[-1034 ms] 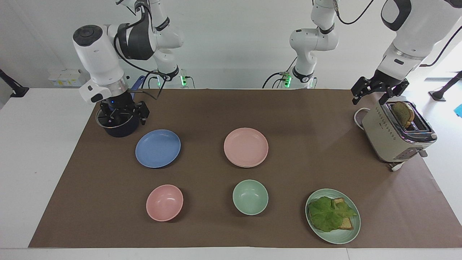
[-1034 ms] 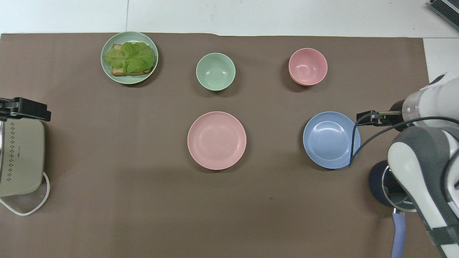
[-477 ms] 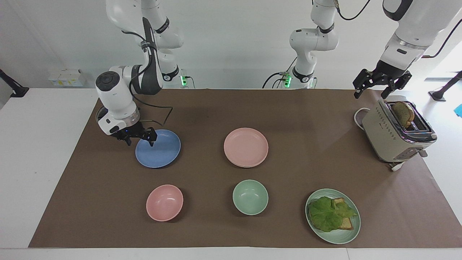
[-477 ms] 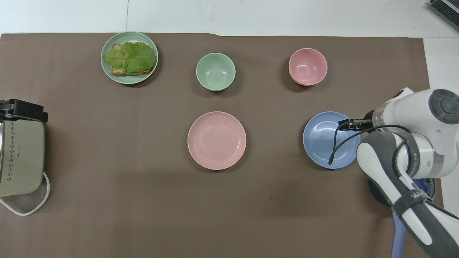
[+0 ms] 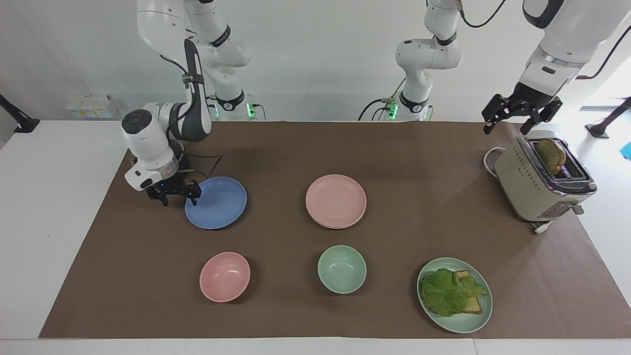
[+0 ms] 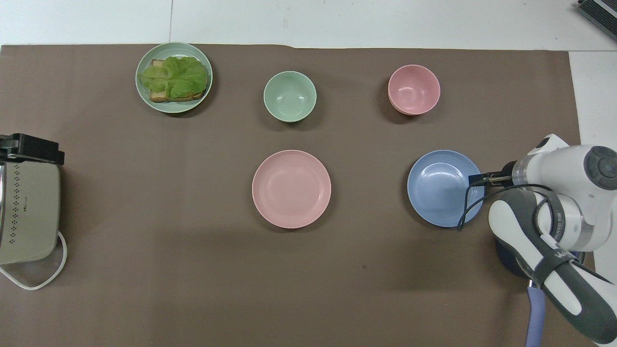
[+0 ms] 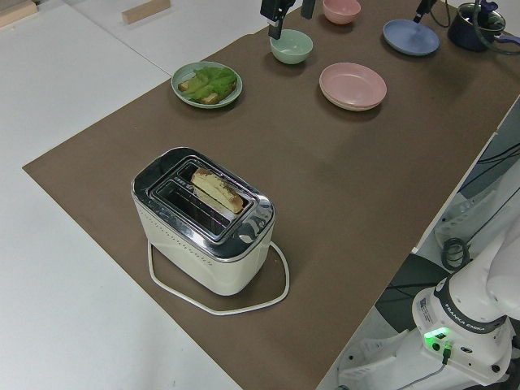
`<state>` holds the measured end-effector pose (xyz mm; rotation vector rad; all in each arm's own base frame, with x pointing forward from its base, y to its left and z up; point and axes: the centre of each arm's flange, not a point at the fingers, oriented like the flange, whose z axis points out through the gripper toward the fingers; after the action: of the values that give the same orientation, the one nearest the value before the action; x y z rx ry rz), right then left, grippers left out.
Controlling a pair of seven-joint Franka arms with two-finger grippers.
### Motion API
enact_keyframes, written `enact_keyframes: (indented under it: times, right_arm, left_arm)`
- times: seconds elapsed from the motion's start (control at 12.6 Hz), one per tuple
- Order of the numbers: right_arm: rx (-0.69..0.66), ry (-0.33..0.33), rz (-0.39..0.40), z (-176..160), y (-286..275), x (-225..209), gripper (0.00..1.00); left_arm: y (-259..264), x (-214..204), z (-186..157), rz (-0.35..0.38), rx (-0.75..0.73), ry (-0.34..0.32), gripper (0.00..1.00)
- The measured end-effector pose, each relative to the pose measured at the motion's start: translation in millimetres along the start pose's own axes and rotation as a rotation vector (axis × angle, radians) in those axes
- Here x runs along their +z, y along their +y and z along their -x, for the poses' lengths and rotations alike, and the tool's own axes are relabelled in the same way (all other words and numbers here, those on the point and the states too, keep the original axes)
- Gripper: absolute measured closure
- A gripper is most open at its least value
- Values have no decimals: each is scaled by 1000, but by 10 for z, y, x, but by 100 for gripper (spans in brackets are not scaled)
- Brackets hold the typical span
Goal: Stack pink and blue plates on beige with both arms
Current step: 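Grasp the blue plate rim with the right gripper, then carry the blue plate with the right gripper over the pink plate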
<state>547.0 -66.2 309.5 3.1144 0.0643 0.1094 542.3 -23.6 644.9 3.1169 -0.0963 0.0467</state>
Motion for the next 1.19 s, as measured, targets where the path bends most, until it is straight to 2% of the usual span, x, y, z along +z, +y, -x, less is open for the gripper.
enact_keyframes:
  times: [0.08,0.24,0.32,0.4,0.64,0.72,1.03,1.19]
  right_arm:
    - [2,-4,-7,13,-4,24,15]
    - [9,1,-65,26,9,50,42]
    - [12,6,-103,38,36,73,49]
    - [17,9,-125,47,57,89,49]
    - [56,13,-169,58,62,101,88]
    - [54,15,-184,57,65,74,96]
    - [38,22,-200,19,39,-104,96]
    - [46,26,-246,13,-57,-363,96]
  left_arm:
    - [0,0,0,0,0,0,0]
    - [0,0,0,0,0,0,0]
    - [0,1,0,0,0,0,0]
    - [0,1,0,0,0,-1,0]
    - [0,2,0,0,0,-1,0]
    - [0,2,0,0,0,-1,0]
    - [0,2,0,0,0,-1,0]
    - [0,2,0,0,0,-1,0]
